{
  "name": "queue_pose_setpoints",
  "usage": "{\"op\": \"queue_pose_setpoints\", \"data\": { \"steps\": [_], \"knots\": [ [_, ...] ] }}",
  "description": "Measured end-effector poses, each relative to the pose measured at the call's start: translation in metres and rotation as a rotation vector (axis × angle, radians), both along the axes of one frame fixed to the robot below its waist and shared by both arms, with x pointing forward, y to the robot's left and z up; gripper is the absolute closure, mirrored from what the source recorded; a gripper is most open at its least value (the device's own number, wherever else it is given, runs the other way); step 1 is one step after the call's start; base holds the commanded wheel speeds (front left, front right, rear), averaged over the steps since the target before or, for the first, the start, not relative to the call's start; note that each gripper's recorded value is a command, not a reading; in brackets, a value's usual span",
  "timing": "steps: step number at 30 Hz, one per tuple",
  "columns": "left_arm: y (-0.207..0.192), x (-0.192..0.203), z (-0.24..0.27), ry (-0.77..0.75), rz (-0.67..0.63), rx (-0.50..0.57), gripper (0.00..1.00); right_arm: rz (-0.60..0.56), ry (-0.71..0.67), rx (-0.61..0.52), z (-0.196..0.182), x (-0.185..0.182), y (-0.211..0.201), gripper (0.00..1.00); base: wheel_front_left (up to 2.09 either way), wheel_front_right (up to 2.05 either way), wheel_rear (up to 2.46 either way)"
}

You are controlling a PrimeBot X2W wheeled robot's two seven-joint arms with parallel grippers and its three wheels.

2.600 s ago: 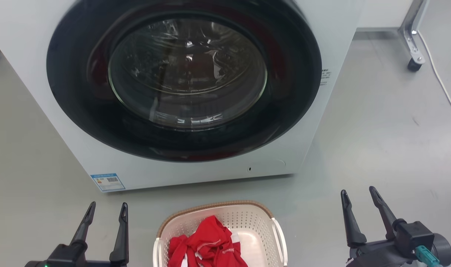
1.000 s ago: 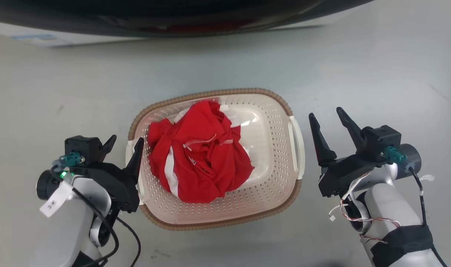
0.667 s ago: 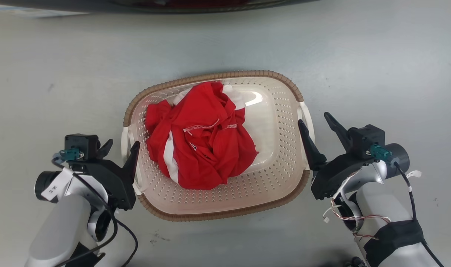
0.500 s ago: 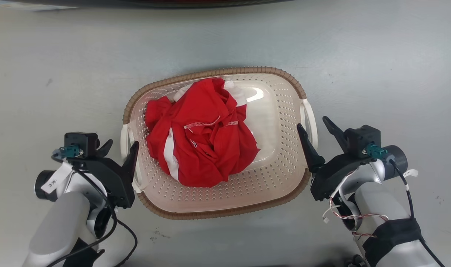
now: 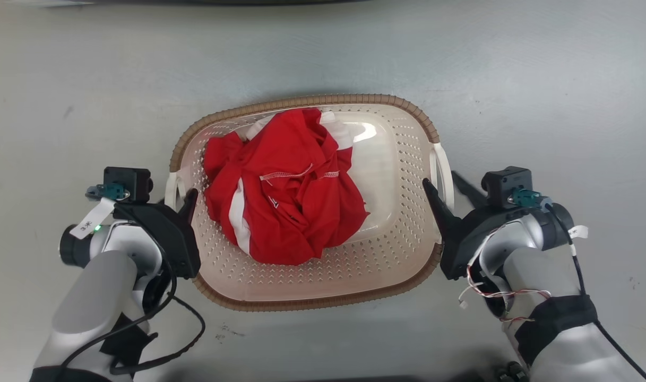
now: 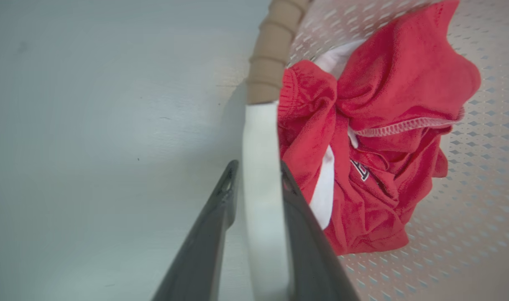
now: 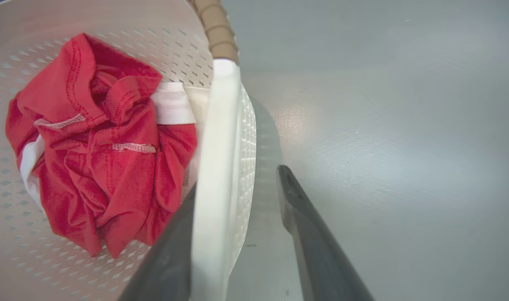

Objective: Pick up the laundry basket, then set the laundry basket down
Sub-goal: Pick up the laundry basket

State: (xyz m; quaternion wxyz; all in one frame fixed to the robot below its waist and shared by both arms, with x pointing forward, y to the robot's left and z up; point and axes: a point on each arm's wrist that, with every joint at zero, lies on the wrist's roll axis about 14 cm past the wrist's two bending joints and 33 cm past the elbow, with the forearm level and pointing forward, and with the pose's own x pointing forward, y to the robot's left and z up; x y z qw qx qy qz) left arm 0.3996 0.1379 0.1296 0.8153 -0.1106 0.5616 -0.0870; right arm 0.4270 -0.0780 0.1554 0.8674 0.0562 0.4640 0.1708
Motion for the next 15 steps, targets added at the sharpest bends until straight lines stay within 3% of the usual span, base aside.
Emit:
{"op": "queue_pose_setpoints", "data": {
  "steps": [15],
  "knots": [
    [-0.0068,0.0026,-0.0011,0.002,0.014,-0.01,1.0,-0.012,0.064,0.039,-0.0048,-0.0062,0.0103,1.0,0.0,0.0,0.0]
  ]
}}
